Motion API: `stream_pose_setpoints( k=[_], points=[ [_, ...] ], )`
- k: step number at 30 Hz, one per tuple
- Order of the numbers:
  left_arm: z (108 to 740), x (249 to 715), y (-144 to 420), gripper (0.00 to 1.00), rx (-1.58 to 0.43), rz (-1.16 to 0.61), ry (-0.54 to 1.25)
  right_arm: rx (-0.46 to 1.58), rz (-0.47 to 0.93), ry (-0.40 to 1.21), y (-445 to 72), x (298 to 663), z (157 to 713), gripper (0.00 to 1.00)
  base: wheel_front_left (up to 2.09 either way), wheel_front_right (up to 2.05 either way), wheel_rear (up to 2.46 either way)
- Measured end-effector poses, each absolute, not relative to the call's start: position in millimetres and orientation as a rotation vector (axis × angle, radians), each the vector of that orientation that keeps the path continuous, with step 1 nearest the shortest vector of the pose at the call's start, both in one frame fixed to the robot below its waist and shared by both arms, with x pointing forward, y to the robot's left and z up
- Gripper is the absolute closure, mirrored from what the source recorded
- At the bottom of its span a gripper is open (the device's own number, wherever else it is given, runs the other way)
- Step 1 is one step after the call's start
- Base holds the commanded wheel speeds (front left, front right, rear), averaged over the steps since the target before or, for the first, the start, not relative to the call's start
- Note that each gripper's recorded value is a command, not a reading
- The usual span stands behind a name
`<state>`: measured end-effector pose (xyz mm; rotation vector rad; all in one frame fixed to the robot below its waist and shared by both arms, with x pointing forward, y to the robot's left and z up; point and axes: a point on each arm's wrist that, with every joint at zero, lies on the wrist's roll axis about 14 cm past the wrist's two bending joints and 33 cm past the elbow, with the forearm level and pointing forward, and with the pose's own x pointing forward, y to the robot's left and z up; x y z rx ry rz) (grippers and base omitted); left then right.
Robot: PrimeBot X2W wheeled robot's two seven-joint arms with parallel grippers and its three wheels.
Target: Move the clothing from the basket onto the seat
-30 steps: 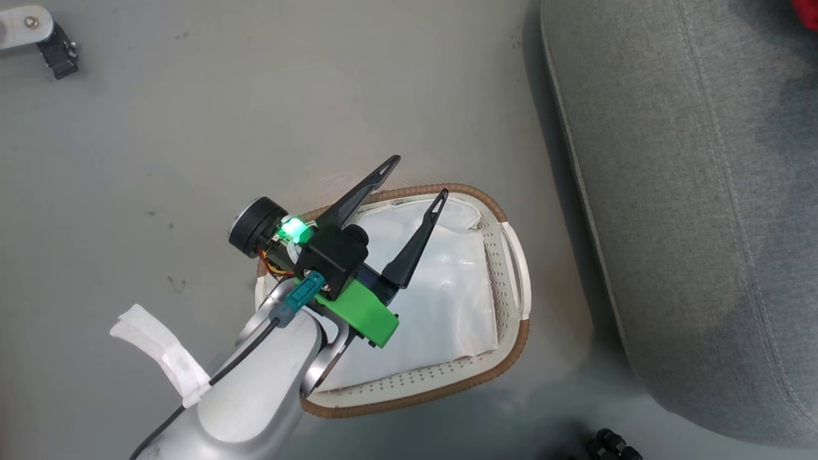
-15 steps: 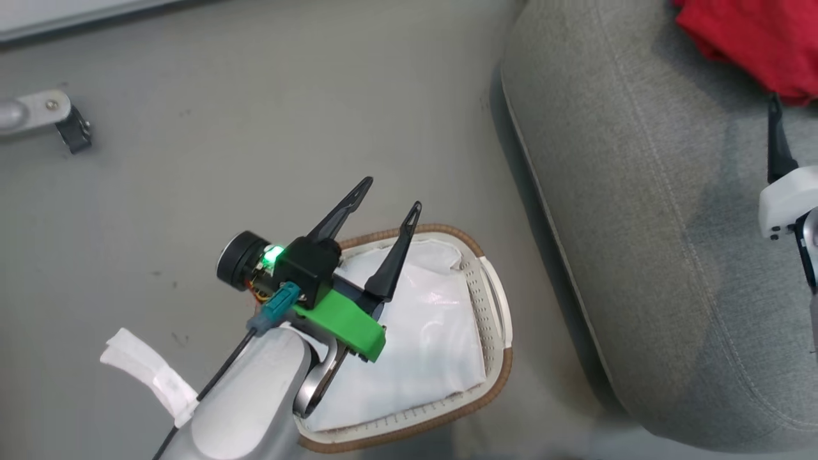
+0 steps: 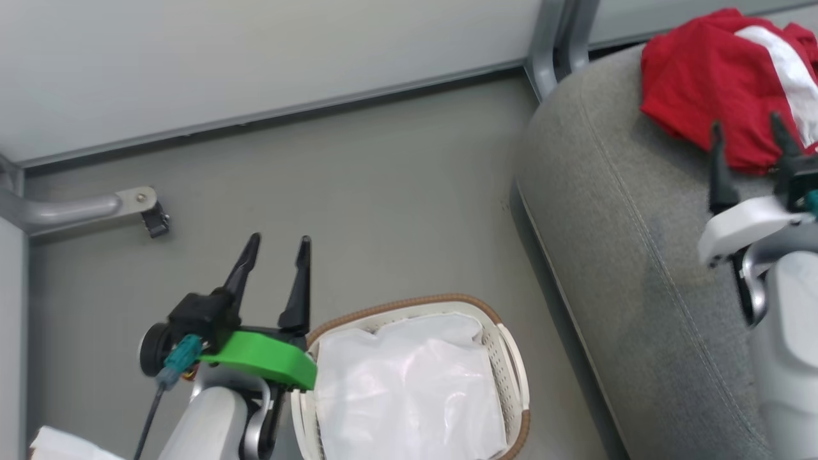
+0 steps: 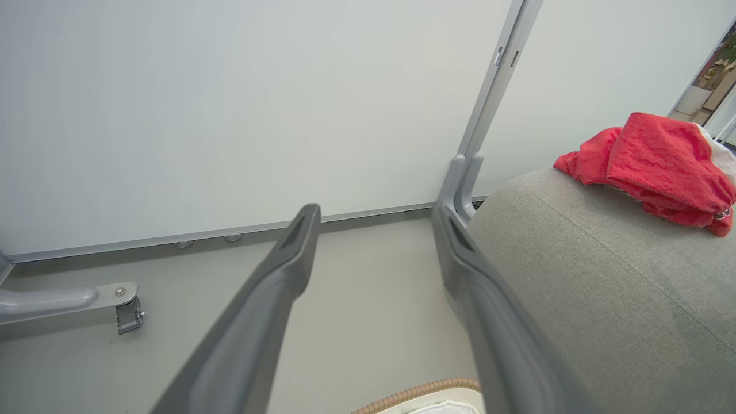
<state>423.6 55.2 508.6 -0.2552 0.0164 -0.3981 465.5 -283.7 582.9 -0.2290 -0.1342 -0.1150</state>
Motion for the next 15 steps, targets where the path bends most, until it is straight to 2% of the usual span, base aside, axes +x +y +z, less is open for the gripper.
stream_pose_setpoints(
  k=[7,15],
  points=[
    [518.3,402.1,120.3,0.00,-0.258,-0.189,-0.030,-0.077,-0.021,-0.173,-218.0,451.8,579.1,0.00,0.00,0.00,0.00],
    [500.6,364.2,159.2,0.00,-0.262,-0.053,0.005,0.041,0.064,-0.160,-178.9,422.6,563.1,0.00,0.00,0.00,0.00]
  ],
)
